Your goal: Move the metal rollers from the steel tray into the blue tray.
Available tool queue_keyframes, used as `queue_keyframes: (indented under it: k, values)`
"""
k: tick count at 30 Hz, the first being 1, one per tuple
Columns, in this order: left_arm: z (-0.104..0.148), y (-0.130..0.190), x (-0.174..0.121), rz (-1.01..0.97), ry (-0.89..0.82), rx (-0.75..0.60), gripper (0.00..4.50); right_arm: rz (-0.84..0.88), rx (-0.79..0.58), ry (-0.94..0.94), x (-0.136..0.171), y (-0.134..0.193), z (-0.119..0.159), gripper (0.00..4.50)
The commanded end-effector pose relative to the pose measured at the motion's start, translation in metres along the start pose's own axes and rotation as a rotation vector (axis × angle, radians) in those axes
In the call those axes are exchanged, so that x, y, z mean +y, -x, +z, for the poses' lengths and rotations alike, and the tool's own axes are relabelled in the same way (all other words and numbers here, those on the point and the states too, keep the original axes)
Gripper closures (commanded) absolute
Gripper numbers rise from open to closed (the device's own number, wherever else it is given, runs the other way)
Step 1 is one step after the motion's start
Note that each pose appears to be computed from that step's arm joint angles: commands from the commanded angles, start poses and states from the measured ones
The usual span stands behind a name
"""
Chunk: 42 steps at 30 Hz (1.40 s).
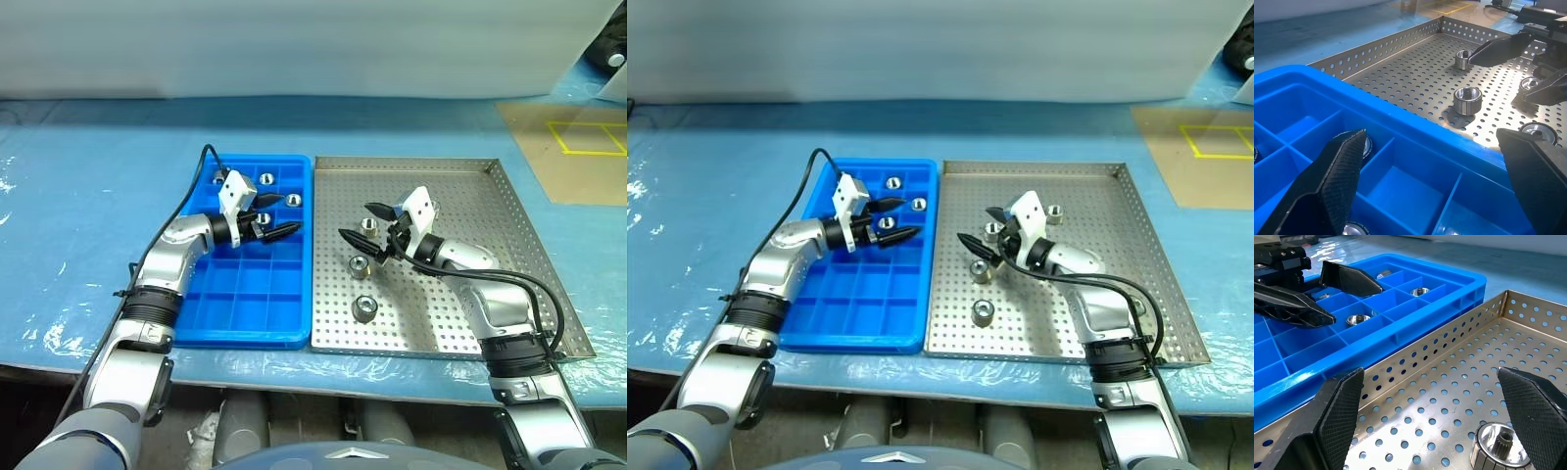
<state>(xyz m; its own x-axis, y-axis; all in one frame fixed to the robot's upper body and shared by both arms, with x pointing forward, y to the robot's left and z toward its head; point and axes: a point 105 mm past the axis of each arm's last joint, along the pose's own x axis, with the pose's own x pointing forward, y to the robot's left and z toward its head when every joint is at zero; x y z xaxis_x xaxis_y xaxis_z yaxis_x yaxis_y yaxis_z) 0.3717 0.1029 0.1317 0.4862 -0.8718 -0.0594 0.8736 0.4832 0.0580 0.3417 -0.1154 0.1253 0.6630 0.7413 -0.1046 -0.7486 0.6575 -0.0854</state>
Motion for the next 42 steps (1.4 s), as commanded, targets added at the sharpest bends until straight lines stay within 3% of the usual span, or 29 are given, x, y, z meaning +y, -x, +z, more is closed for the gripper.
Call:
queue_keyframes:
  k: [1,14,22,27,31,34,42]
  values:
    - [0.017,-0.001,0.001,-0.008,-0.040,-0.039,0.01,0.001,-0.029,0.027,0.000,0.002,0.009,0.00]
    - [0.027,-0.010,-0.003,-0.043,-0.051,-0.063,0.01,0.000,-0.036,0.034,-0.003,0.010,0.016,0.00]
    - [0.043,-0.055,-0.027,-0.268,-0.163,-0.037,0.01,-0.038,0.025,0.076,-0.012,0.052,0.021,0.00]
    - [0.051,-0.092,-0.026,-0.285,-0.236,0.017,0.01,-0.118,0.035,0.074,-0.015,0.068,0.019,0.00]
    - [0.037,-0.118,-0.023,-0.199,-0.303,0.155,0.01,-0.153,0.037,0.066,-0.004,0.070,0.014,0.00]
    - [0.033,-0.129,-0.028,-0.179,-0.275,0.181,0.01,-0.200,0.033,0.051,-0.001,0.076,0.010,0.00]
    - [0.004,-0.132,-0.036,-0.191,-0.235,0.293,0.01,-0.310,0.042,0.044,0.000,0.095,0.006,0.00]
